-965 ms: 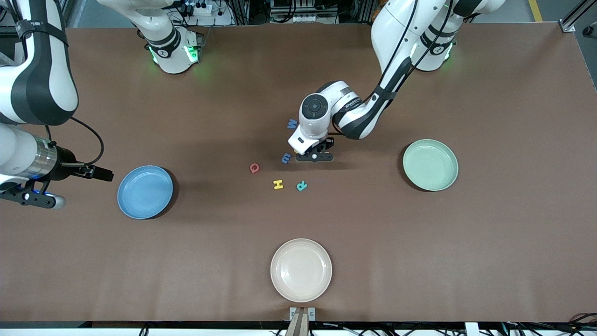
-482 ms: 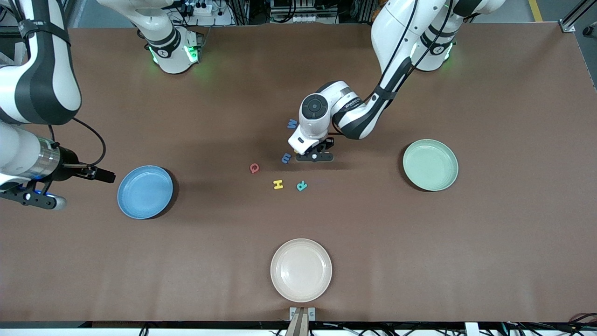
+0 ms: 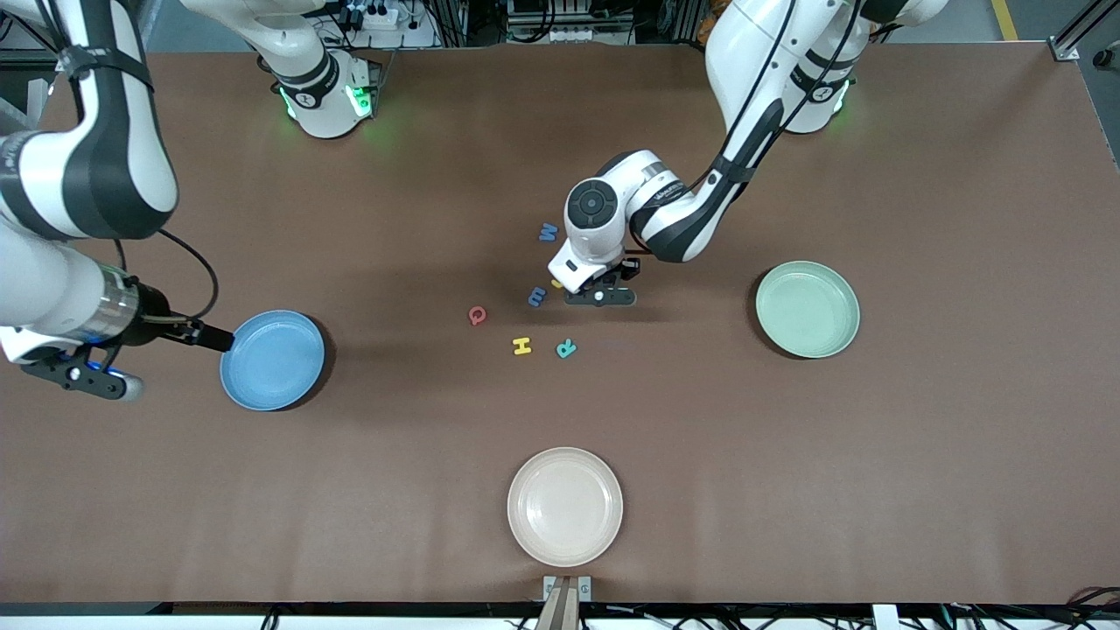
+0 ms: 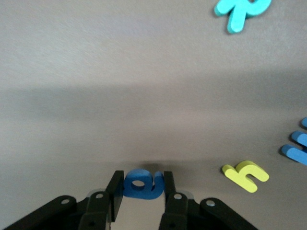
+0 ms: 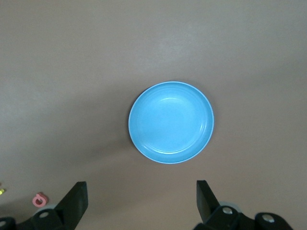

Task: Sort uppercase to blue plate, lowercase to green plate
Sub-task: 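Carry the blue a to the green plate while the right gripper reaches letters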

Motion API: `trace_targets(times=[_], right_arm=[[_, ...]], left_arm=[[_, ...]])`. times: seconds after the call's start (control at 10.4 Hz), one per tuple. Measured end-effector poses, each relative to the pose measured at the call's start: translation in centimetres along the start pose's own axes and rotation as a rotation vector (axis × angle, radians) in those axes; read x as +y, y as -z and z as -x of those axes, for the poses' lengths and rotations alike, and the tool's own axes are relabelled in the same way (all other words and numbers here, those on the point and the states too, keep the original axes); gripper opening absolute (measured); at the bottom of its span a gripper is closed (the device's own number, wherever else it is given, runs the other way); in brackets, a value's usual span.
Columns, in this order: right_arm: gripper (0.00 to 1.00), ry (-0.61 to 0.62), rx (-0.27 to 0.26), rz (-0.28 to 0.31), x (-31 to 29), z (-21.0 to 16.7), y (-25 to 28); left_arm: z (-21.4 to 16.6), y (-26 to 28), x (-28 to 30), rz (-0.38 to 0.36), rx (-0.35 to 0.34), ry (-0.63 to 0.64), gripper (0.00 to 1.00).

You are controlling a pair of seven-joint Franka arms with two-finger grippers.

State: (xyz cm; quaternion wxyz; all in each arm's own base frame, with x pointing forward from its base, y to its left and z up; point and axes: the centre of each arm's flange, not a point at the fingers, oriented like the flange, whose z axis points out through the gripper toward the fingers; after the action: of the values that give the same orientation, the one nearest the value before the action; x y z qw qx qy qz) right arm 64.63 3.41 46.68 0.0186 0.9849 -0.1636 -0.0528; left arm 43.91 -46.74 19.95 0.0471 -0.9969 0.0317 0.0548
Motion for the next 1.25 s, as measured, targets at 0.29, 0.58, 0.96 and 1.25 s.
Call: trace_targets(times=[0.29,0.58,0.96,1.25], right_arm=[[1.00,-0.081,0.014,-0.003,-2.8,-0.2,-1.8],[1.00,-0.193,0.036,-0.014,-5.4,-0.5,-4.0],[1.00,-0.382,0.066,-0.040,-10.9,0.0,-7.5],[1.00,-0.485,0.080,-0.058,-14.9,1.3,-9.5]], left_arm=[[-1.3,2.4,-2.8,-0.041,-0.028,-0.041,0.38],[-2.9,4.1,-6.5,-0.077,-0.071,-0.099,0.38],[-7.0,5.7,-15.2,-0.086,-0.144,-0.179,0.38],[-9.2,5.6,-20.9,-0.060,-0.164,-0.239,0.38]])
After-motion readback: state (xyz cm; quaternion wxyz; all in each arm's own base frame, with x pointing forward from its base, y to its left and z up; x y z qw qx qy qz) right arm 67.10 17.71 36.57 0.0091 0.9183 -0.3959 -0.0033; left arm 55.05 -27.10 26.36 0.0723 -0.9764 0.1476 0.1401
